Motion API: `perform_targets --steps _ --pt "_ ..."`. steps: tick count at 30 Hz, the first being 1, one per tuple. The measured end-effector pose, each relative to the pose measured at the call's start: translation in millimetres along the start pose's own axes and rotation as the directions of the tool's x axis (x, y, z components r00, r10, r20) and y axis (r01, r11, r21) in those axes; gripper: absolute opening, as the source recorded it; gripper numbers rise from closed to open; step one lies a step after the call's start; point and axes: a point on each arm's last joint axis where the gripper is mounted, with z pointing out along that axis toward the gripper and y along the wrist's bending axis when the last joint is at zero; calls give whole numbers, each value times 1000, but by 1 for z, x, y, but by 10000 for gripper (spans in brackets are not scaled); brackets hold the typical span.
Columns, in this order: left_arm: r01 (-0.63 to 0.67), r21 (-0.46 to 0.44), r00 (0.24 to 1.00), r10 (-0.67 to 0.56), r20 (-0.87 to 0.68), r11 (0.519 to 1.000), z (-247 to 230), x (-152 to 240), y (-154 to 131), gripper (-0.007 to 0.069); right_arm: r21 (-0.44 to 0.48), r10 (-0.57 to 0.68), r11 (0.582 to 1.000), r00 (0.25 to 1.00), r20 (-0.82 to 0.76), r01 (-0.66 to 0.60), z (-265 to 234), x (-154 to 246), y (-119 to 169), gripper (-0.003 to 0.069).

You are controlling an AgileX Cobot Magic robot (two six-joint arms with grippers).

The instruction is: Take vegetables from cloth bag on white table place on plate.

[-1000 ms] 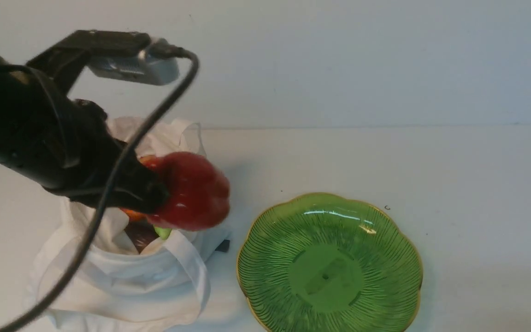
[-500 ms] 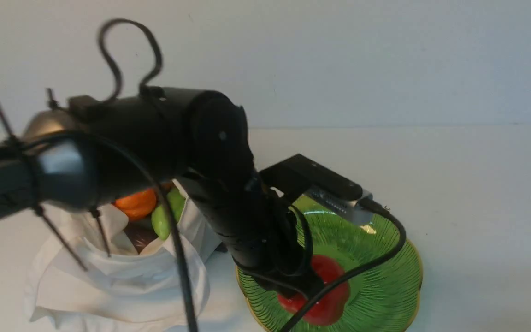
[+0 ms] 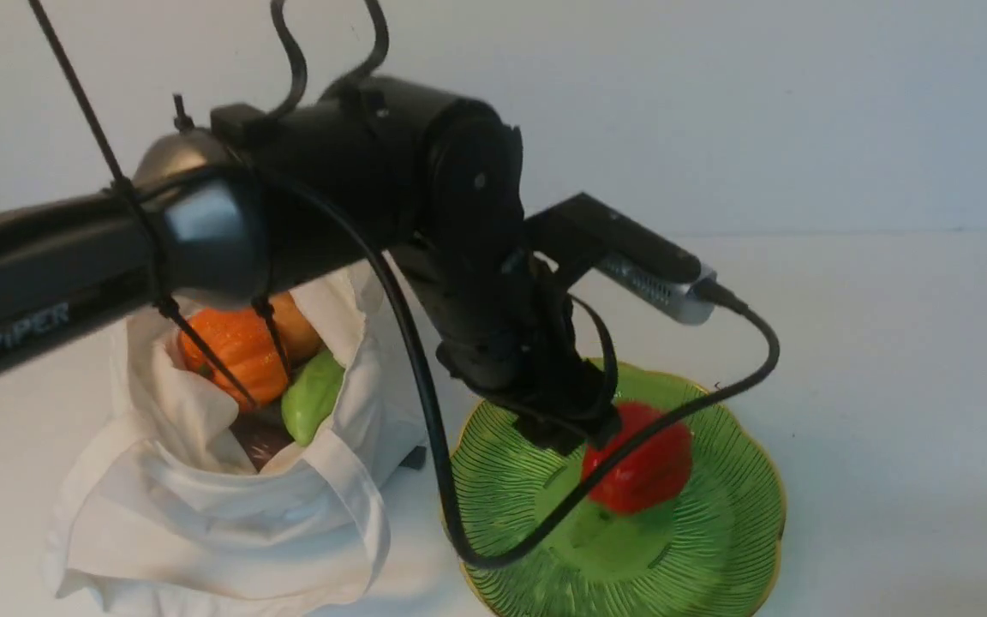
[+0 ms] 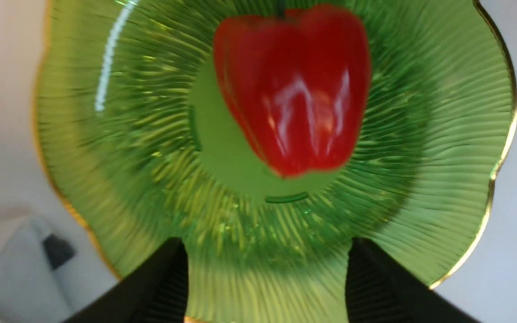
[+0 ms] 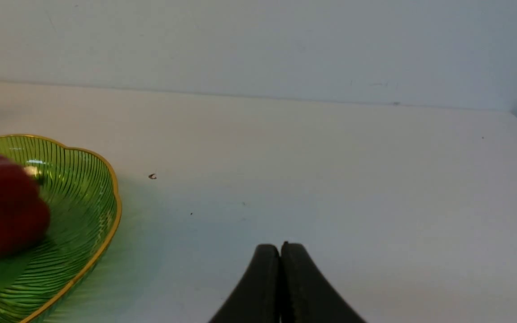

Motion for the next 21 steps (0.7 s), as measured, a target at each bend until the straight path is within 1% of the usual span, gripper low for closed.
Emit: perform_targets --steps 1,3,4,5,7,8,9,10,12,14,16,18,20,21 --pt "3 -70 1000 -4 -13 998 -19 -2 5 387 0 0 1000 1000 0 0 0 0 0 -15" --pt "19 -165 1000 -18 9 986 -47 -2 12 304 0 0 1000 1000 0 0 0 0 0 -15" --pt "25 -165 1000 -23 15 986 -50 -2 12 293 0 0 1000 1000 0 0 0 0 0 -15" --pt "43 -244 997 -28 67 969 -76 2 16 189 0 0 1000 1000 0 0 0 0 0 -15" --pt "81 -315 991 -44 122 946 -103 9 20 76 0 0 1000 1000 0 0 0 0 0 -15" --pt "116 -349 982 -55 181 930 -128 19 21 36 0 0 1000 1000 0 0 0 0 0 -15" --pt "120 -354 982 -58 182 927 -129 19 21 31 0 0 1000 1000 0 0 0 0 0 -15" --pt "165 -372 966 -73 248 913 -153 30 21 10 0 0 1000 1000 0 0 0 0 0 -15" --pt "223 -382 940 -93 329 897 -184 51 19 -3 0 0 1000 1000 0 0 0 0 0 -15" --pt "276 -368 910 -118 397 888 -209 75 15 -5 0 0 1000 1000 0 0 0 0 0 -15" --pt "324 -346 875 -140 463 881 -230 108 10 -5 0 0 1000 1000 0 0 0 0 0 -15" --pt "355 -320 836 -145 530 878 -240 139 6 -5 0 0 1000 1000 0 0 0 0 0 -15" --pt "376 -290 796 -146 588 880 -240 164 2 -5 0 0 1000 1000 0 0 0 0 0 -15" --pt "375 -289 793 -143 593 881 -240 163 2 -5 0 0 1000 1000 0 0 0 0 0 -15"
